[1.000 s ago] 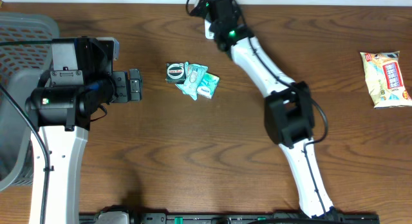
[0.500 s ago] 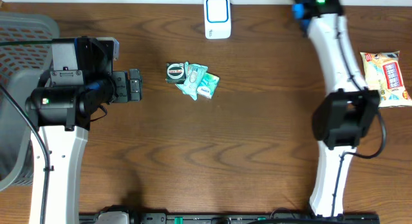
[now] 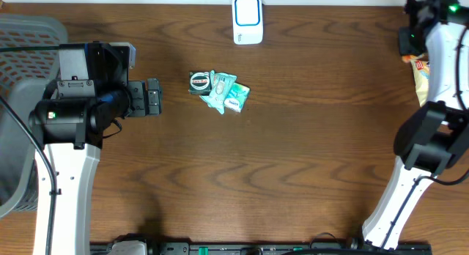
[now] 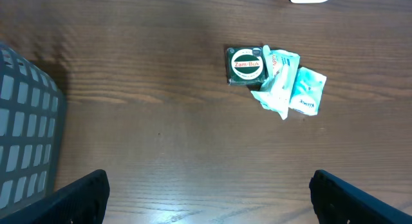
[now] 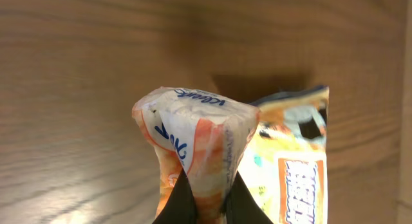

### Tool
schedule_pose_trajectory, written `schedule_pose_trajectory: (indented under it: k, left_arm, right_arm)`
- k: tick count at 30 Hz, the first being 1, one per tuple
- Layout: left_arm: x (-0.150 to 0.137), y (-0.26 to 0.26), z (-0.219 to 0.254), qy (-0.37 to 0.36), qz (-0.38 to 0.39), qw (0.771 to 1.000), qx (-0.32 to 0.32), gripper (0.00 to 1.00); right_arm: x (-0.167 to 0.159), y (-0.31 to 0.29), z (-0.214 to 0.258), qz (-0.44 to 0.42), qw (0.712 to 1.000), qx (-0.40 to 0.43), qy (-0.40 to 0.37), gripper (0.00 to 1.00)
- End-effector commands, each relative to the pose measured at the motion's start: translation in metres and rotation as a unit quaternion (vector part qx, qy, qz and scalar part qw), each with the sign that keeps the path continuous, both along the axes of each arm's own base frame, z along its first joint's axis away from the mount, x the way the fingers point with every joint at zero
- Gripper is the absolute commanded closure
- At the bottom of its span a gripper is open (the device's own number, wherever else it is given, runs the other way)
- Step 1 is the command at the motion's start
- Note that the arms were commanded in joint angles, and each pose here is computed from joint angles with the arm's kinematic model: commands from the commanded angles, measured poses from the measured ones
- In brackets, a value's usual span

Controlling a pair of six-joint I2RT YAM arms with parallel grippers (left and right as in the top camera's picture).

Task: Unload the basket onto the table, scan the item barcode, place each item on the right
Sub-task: 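Carry the orange pack to the right edge of the table, then open the right gripper to release the orange pack, then move the right gripper to the green tissue packs at centre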

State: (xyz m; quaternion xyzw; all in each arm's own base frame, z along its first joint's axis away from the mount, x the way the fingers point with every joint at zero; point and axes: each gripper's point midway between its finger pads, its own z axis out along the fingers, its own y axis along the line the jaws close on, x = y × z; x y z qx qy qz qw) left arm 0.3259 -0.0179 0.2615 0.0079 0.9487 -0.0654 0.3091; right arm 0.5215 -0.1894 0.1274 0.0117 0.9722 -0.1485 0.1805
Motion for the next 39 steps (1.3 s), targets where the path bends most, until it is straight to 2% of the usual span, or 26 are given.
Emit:
schedule_pose_trajectory:
  k: [1,4,6,7,8,9,12,16,20,23,25,28,30,31,34,39]
  left_arm:
    - [0.001,0.003,0.001,-0.002,0.000,1.000,0.006,0.02]
    - [0.001,0.003,0.001,-0.002,0.000,1.000,0.006,0.02]
    - [0.001,0.003,0.001,-0.002,0.000,1.000,0.006,0.02]
    - [0.001,0.003,0.001,-0.002,0.000,1.000,0.006,0.02]
    - [0.001,0.003,0.001,-0.002,0.000,1.000,0.006,0.02]
    - [0.001,0.003,0.001,-0.002,0.000,1.000,0.006,0.02]
    - [0.001,0.003,0.001,-0.002,0.000,1.000,0.006,0.02]
    - [0.001,0.003,0.001,-0.002,0.000,1.000,0.006,0.02]
    - [0.001,0.003,0.001,-0.002,0.000,1.000,0.006,0.02]
    - [0.001,0.003,0.001,-0.002,0.000,1.000,0.006,0.02]
    - [0.001,0.003,0.001,-0.002,0.000,1.000,0.006,0.02]
    - [0.001,0.003,0.001,-0.002,0.000,1.000,0.006,0.02]
    - [0.001,0.003,0.001,-0.002,0.000,1.000,0.006,0.02]
    - [0.001,0.003,0.001,-0.002,0.000,1.000,0.006,0.02]
    - [0.001,0.003,0.001,-0.002,0.000,1.000,0.006,0.02]
    - [0.001,0.003,0.001,-0.002,0.000,1.000,0.006,0.02]
  right_arm:
    - [-0.013,-0.007,-0.029,-0.023,0.999,0.033,0.024,0.98]
    - [-0.025,-0.013,-0.049,-0.031,0.997,0.050,0.041,0.96]
    - [-0.031,-0.013,-0.061,-0.033,0.996,0.066,0.049,0.90]
    - [-0.034,-0.014,-0.066,-0.035,0.996,0.067,0.054,0.78]
    - [-0.037,-0.016,-0.070,-0.038,0.995,0.066,0.058,0.48]
    - [-0.039,-0.018,-0.072,-0.040,0.995,0.066,0.061,0.39]
    - [-0.042,-0.023,-0.072,-0.047,0.995,0.054,0.066,0.37]
    - [-0.043,-0.024,-0.064,-0.049,0.996,0.042,0.065,0.20]
    - [-0.025,0.008,-0.044,-0.009,0.994,0.105,0.017,0.14]
    - [-0.005,0.064,-0.009,0.062,0.970,0.227,-0.052,0.05]
    - [0.003,0.107,0.022,0.122,0.932,0.328,-0.099,0.02]
    - [0.001,0.167,0.074,0.214,0.835,0.483,-0.154,0.01]
    - [-0.006,0.197,0.099,0.258,0.775,0.552,-0.168,0.01]
    - [-0.009,0.207,0.105,0.269,0.759,0.569,-0.167,0.01]
    - [-0.015,0.237,0.103,0.282,0.750,0.581,-0.140,0.01]
    - [-0.024,0.300,0.079,0.307,0.769,0.556,-0.076,0.01]
